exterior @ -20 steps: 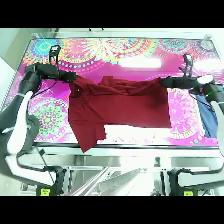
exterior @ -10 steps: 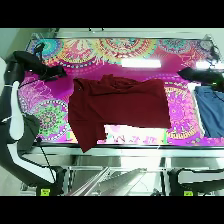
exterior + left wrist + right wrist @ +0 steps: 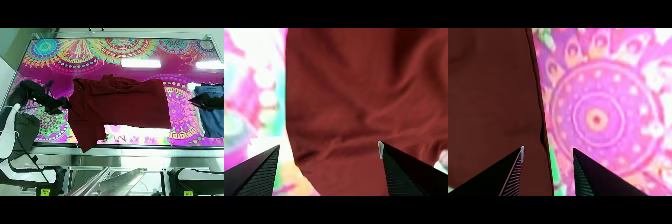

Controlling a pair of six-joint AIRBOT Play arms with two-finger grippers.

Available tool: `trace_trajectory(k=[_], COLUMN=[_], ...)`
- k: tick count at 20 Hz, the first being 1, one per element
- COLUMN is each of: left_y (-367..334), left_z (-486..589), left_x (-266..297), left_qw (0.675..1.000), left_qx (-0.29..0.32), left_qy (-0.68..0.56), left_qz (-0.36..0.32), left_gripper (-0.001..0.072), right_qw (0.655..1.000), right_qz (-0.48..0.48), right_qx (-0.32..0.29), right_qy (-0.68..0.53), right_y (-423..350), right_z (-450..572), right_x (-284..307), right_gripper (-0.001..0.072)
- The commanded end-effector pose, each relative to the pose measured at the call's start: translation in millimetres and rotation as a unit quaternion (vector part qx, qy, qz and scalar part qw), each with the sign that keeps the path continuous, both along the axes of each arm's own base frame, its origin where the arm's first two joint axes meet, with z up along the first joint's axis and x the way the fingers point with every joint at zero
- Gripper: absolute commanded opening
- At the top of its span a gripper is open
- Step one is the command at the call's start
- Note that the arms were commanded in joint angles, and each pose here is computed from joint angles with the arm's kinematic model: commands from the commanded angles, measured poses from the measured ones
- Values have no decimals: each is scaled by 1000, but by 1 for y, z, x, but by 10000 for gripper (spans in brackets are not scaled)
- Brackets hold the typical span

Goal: Fold the shirts.

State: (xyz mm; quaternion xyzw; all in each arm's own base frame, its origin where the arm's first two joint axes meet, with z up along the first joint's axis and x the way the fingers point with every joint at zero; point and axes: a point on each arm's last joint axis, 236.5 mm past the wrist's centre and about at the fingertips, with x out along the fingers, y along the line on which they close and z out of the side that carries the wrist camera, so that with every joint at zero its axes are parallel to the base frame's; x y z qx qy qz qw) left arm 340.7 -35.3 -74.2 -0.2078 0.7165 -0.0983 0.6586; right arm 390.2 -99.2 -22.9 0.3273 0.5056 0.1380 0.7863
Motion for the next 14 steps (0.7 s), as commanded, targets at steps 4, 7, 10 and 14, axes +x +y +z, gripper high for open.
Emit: trace_trajectory(k=[4,7,10,14], left_y=[-14,-13,-15,-26], left_z=[-37,-37,-38,-41], left_x=[-27,-26,-24,-21], left_qw=[1000,1000,999,997], left_qx=[-5,-4,-8,-62], left_qy=[8,0,-12,-17], left_qz=[-3,-14,-30,-34], left_gripper=[634,526,526,523], right_qw=[997,997,997,996], right_qz=[43,54,58,68], right_qx=[45,50,47,35], right_qy=[38,40,36,49], right_y=[29,32,32,31], right_z=[-18,-17,-17,-28], right_x=[-35,-38,-38,-48], right_gripper=[363,362,362,363])
